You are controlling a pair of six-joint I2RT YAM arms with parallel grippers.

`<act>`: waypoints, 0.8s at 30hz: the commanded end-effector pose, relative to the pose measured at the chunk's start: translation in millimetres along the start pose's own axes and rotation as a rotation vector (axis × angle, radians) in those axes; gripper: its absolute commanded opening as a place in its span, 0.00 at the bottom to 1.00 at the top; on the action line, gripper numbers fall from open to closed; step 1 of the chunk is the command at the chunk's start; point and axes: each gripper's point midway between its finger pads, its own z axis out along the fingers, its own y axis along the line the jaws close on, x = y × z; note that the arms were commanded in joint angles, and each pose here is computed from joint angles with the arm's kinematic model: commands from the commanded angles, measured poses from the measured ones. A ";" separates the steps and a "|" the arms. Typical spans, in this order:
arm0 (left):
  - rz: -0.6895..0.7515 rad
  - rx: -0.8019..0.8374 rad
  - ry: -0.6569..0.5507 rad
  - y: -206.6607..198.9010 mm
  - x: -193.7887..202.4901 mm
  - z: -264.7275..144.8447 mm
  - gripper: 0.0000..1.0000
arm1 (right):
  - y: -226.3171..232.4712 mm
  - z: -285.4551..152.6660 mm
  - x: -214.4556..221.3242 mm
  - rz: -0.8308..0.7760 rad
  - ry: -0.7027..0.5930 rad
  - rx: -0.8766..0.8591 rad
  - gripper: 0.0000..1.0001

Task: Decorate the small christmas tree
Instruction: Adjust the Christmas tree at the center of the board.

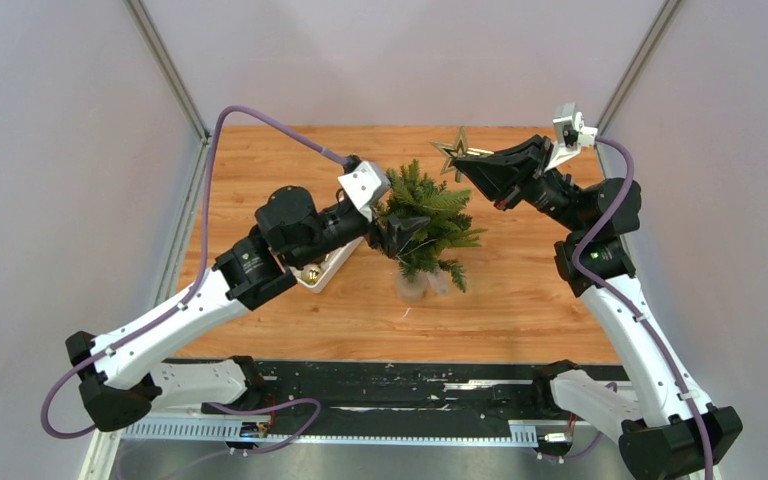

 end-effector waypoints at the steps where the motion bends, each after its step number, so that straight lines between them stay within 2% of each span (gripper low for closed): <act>1: -0.041 -0.001 -0.062 -1.7 -8.8 13.7 0.88 | 15.7 -1.3 -16.2 -0.030 -0.033 -0.039 0.00; 9: 0.004 -0.039 -0.046 8.8 10.3 21.9 0.86 | 20.4 -3.5 -17.9 -0.030 -0.033 -0.049 0.00; 21: 0.077 -0.012 -0.089 5.9 16.1 28.2 0.66 | 25.3 -4.4 -17.8 -0.008 -0.033 -0.068 0.00; 24: 0.076 -0.003 -0.096 4.6 16.7 30.9 0.65 | 27.1 -4.9 -18.1 -0.009 -0.032 -0.073 0.00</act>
